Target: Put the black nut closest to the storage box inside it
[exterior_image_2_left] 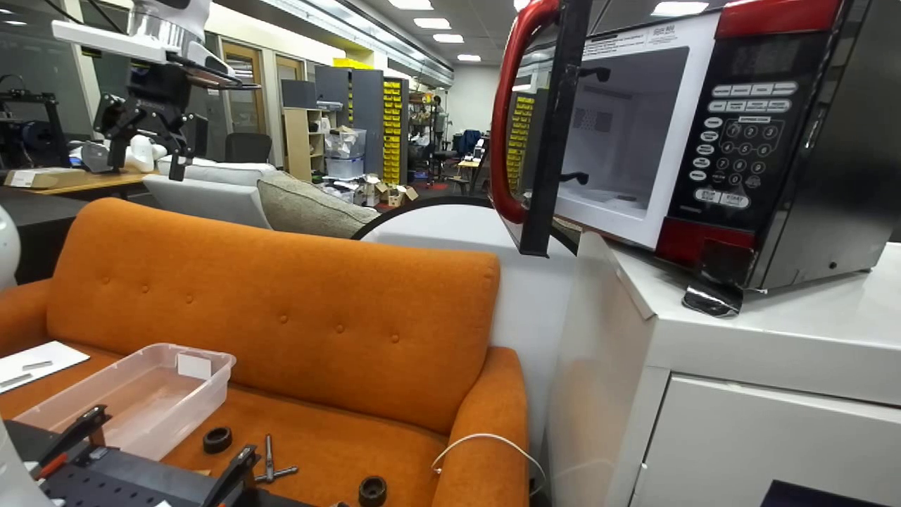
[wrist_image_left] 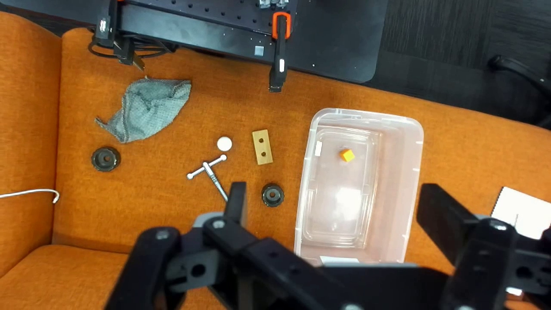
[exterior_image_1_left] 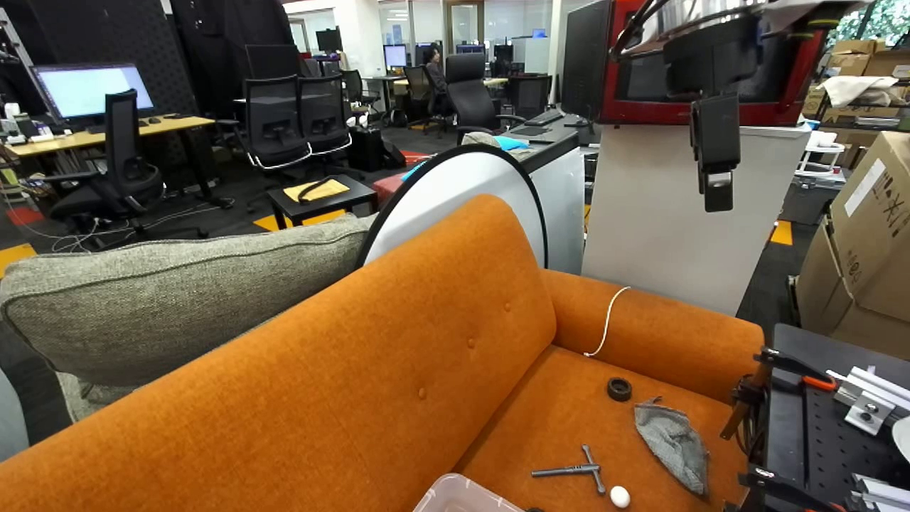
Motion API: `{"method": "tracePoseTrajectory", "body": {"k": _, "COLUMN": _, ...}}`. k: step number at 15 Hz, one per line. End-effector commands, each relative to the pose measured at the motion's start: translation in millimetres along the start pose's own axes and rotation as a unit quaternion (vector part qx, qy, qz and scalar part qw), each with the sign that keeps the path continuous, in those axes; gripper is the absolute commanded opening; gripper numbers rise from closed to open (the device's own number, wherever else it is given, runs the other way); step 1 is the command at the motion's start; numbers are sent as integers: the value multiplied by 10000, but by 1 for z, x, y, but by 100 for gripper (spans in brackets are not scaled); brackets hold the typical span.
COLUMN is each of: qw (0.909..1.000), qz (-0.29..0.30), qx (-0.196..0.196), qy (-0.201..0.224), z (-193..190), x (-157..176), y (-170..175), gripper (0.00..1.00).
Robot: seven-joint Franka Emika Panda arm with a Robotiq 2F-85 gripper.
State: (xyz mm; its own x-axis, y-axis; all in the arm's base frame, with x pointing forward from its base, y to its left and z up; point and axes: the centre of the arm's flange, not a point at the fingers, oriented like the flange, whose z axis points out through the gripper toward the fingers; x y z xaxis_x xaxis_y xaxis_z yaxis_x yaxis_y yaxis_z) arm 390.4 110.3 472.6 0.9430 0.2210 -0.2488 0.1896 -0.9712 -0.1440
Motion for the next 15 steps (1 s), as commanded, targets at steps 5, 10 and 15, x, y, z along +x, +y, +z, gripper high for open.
{"method": "tracePoseTrajectory", "body": {"k": 5, "qw": 9990, "qz": -170, "qx": 266, "qy": -321, "z": 46, "x": 21, "y": 12, "gripper": 100}}
{"method": "tracePoseTrajectory", "body": {"k": 10, "qw": 9912, "qz": -478, "qx": 919, "qy": -822, "z": 139, "x": 43, "y": 17, "gripper": 100}}
{"method": "tracePoseTrajectory", "body": {"k": 15, "qw": 9836, "qz": -383, "qx": 1019, "qy": -1435, "z": 193, "x": 40, "y": 20, "gripper": 100}}
